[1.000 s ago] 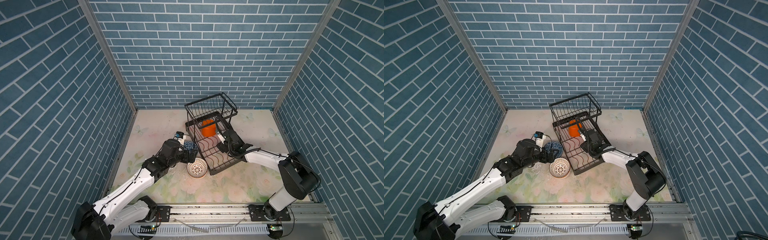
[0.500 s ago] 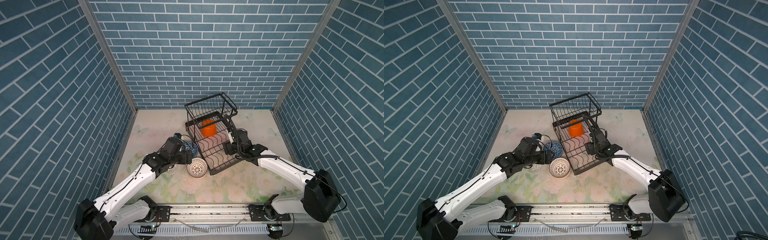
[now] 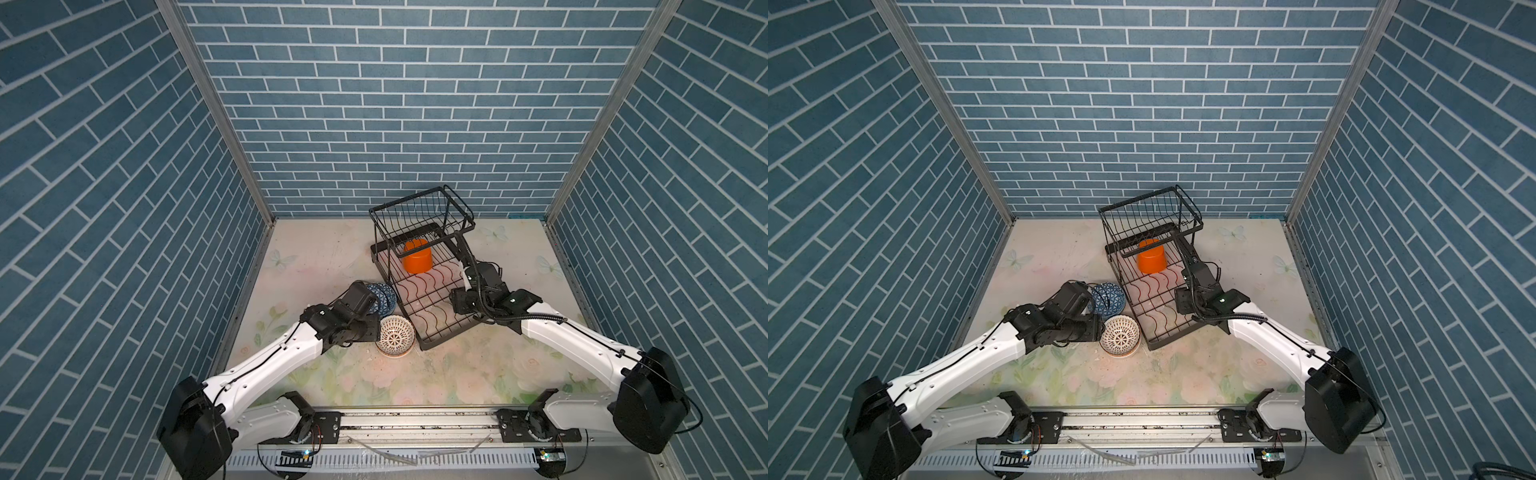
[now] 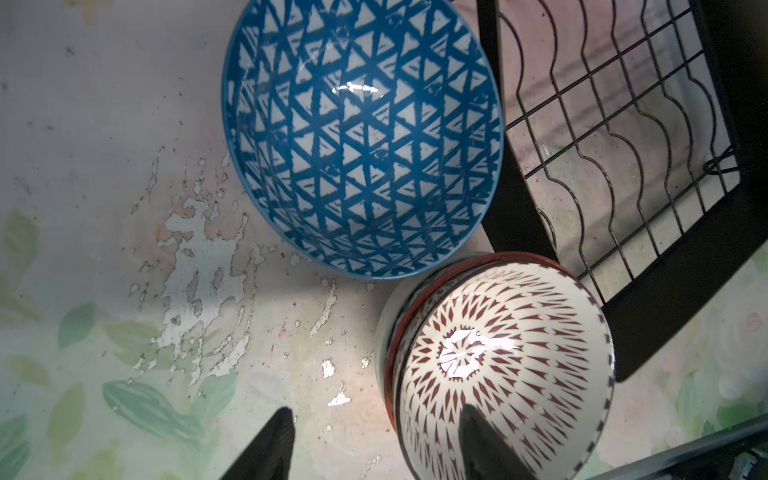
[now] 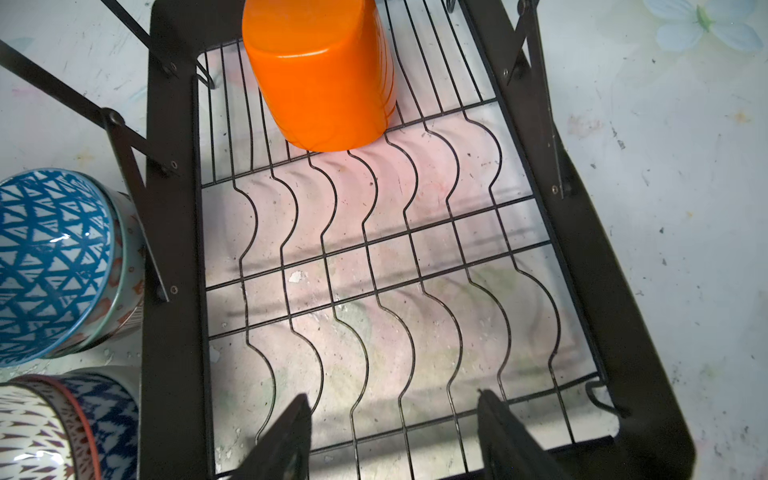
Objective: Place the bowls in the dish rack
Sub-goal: 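Move the right gripper toward the stacked bowls while the left gripper hovers nearby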
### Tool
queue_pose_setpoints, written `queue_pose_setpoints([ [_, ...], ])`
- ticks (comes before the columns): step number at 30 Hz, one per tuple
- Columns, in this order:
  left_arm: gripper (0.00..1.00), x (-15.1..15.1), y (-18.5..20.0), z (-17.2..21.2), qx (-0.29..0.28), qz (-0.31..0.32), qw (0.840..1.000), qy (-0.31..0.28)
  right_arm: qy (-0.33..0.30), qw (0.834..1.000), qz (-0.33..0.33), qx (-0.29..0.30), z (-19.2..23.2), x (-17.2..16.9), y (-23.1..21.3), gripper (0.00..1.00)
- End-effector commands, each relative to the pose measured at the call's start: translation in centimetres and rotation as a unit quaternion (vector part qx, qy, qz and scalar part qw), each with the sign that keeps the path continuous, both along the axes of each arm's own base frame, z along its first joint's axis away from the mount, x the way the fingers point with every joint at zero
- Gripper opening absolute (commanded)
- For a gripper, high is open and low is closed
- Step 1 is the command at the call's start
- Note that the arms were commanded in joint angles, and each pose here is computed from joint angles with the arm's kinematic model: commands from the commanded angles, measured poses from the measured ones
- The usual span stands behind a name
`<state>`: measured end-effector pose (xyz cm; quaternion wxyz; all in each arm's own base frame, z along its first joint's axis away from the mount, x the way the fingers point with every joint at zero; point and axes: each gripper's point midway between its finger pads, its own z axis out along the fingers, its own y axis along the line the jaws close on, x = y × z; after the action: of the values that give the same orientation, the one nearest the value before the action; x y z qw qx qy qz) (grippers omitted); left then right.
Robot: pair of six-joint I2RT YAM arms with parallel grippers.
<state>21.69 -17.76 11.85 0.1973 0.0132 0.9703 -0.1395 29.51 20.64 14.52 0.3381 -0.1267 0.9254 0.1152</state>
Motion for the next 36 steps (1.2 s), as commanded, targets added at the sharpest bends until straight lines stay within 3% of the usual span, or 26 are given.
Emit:
queue_pose_setpoints([
  [1, 0.59, 0.1, -0.2, -0.6, 0.009, 0.007, 1.000, 0.012, 0.003, 1.000, -0.017, 0.014, 1.3, 0.0, 0.3, 0.61],
  [11, 0.38, 0.7, -1.5, -2.3, 0.021, -0.007, 0.999, 0.040, -0.013, 1.000, -0.014, 0.001, 2.1, -0.1, 0.5, 0.54],
  [36, 0.06, 0.4, -2.3, -2.3, 0.022, -0.029, 0.998, 0.042, -0.017, 1.000, -0.005, -0.014, 1.8, 0.1, 0.7, 0.54],
])
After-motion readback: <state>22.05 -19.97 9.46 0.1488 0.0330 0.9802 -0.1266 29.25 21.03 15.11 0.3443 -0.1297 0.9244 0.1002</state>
